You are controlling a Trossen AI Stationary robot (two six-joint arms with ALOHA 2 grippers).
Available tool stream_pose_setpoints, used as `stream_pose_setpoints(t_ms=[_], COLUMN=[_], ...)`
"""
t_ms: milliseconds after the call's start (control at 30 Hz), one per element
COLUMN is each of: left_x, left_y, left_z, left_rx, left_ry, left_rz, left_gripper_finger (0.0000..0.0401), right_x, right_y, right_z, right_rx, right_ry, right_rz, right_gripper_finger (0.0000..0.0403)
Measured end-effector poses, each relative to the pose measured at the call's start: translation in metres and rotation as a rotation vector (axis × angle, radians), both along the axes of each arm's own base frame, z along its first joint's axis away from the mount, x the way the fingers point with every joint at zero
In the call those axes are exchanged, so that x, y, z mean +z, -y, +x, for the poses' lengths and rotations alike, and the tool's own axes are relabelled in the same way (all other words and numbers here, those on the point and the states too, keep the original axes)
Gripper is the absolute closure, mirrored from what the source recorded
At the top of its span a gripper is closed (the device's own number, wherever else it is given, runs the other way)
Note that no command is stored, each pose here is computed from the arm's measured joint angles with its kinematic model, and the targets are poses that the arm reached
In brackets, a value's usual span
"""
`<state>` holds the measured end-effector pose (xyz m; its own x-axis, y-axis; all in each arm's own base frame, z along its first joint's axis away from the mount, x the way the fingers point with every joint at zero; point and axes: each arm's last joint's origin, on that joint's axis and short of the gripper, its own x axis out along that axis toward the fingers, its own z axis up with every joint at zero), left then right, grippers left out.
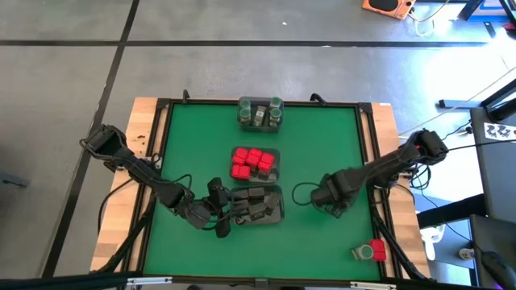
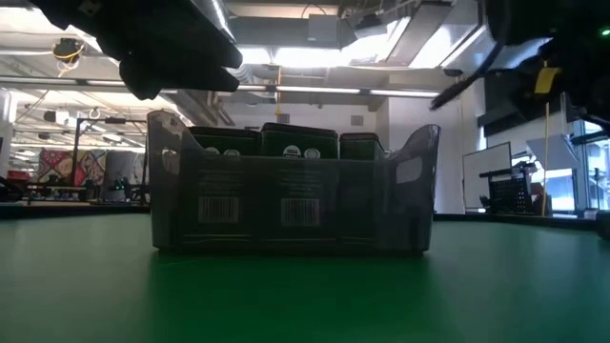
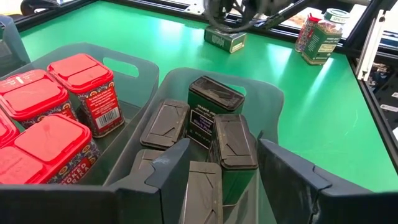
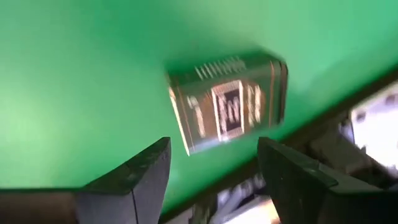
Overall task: Sort spices by type
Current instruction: Put the black seasoning can into the bottom gray bin
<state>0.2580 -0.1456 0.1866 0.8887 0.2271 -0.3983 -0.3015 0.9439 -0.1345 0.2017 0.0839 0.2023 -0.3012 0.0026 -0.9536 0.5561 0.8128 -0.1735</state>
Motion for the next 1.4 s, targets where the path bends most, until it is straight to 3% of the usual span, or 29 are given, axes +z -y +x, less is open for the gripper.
stream_pose_setpoints(t_ms=[133, 300, 600, 967, 1167, 1400], left_x=[0.0, 0.0, 0.0, 0.0, 0.0, 0.0], left_y=[0.0, 0.0, 0.0, 0.001, 0.001, 0.0], left_z=[0.0, 0.0, 0.0, 0.0, 0.0, 0.0], left_rx=[-0.004, -0.004, -0.004, -0.004, -0.004, -0.001], left_ry=[-0.002, -0.003, -0.002, -0.001, -0.001, -0.001], left_rz=[0.008, 0.009, 0.009, 0.003, 0.003, 0.005], left_gripper_finger=[0.0219, 0.0219, 0.0219, 0.0219, 0.0219, 0.0219], right_x=[-0.002, -0.003, 0.004, -0.027, -0.028, -0.029], right_y=[-0.013, -0.019, -0.006, -0.003, -0.001, -0.002], right_z=[0.002, 0.011, -0.014, -0.029, -0.034, -0.031], right_rx=[0.001, -0.027, -0.248, -0.307, -0.365, -0.272], right_ry=[0.114, 0.251, 0.123, 0.08, 0.038, 0.047], right_rz=[-0.089, -0.111, -0.477, -0.461, -0.483, -0.447], right_gripper_finger=[0.0164, 0.0164, 0.0164, 0.0164, 0.0164, 0.0164])
